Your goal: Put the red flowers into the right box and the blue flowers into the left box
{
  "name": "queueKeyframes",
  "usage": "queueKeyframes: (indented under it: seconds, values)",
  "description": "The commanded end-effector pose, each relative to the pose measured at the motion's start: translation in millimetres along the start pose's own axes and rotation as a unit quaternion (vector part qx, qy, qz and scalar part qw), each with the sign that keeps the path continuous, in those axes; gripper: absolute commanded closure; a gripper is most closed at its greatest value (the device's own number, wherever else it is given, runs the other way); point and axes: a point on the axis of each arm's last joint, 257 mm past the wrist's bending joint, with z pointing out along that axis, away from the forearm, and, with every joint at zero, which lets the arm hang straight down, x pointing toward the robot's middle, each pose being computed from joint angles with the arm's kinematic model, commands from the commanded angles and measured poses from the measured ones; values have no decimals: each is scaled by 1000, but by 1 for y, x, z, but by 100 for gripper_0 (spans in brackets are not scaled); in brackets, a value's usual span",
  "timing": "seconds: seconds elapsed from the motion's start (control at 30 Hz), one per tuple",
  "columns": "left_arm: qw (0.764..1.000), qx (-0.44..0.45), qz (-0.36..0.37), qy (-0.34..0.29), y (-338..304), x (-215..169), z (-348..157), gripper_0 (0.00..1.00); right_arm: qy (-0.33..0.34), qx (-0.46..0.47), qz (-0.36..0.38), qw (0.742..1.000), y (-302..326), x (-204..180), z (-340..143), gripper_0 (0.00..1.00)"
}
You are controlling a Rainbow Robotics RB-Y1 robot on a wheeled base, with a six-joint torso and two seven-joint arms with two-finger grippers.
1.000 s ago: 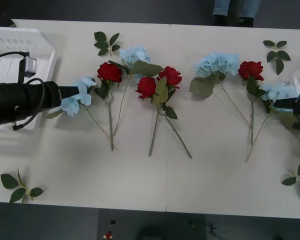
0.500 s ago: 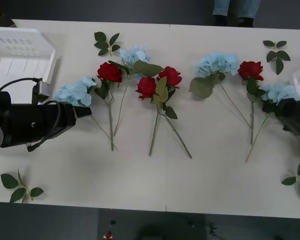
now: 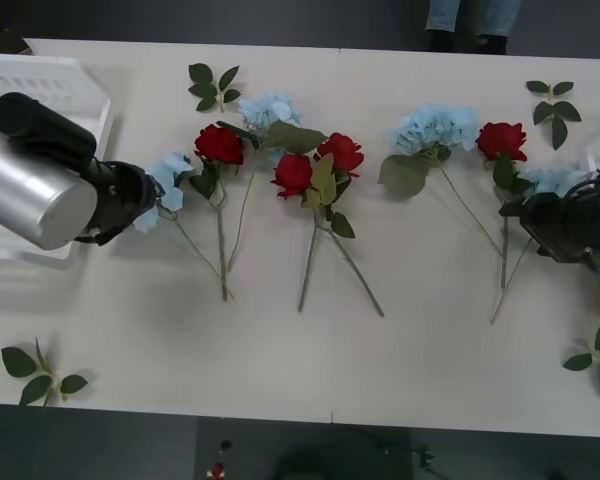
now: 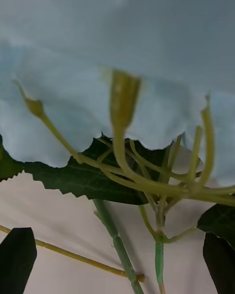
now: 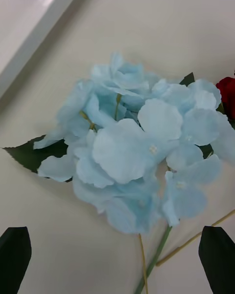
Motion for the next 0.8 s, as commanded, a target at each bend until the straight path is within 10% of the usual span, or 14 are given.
queueKeyframes:
  seconds: [0.03, 0.2, 0.53, 0.8]
  values:
    - [1000, -12, -7, -17, -7, -5, 20, 0, -14, 3, 23, 1000, 8, -15, 0, 0]
    - [999, -35, 13, -25, 7, 0, 42, 0, -16, 10, 22, 1000, 7, -16, 5, 7]
    - [998, -38, 16, -42, 14, -7, 73, 0, -17, 21, 10, 1000, 3, -13, 9, 96]
    - [996, -64, 14, -56, 10, -22, 89, 0, -18, 21, 14, 1000, 4, -14, 8, 100]
